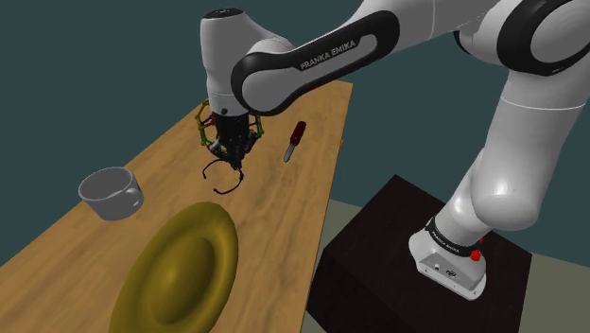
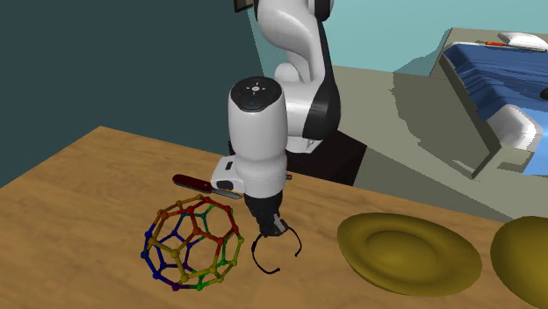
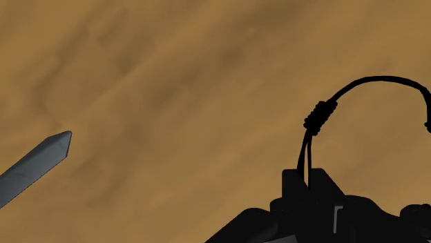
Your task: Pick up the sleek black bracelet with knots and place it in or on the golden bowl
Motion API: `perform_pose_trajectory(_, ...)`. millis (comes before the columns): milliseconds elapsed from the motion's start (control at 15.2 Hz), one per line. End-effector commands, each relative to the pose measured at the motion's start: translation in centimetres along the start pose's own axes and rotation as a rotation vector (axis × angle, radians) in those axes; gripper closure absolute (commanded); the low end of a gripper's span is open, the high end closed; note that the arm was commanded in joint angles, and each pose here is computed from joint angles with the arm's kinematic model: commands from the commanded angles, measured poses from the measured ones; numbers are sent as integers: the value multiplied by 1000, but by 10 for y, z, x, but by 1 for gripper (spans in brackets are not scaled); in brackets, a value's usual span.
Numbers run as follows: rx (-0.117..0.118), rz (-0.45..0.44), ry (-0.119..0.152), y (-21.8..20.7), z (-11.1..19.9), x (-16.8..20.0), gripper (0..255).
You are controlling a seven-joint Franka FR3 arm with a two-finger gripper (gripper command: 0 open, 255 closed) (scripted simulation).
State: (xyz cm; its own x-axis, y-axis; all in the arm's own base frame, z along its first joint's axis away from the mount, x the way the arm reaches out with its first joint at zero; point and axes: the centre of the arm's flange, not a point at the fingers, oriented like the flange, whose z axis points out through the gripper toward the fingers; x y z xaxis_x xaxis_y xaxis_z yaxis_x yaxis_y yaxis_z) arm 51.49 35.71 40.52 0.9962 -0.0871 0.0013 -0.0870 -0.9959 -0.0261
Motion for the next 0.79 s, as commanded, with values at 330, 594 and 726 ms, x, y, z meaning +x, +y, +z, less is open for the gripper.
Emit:
perform_pose_trajectory(330,0,0,0,-2,-37,0,255)
perform_pose_trajectory(594,0,0,0,-3,-58,0,255)
perform_pose_trajectory(726,0,0,0,-3,-69,0,255)
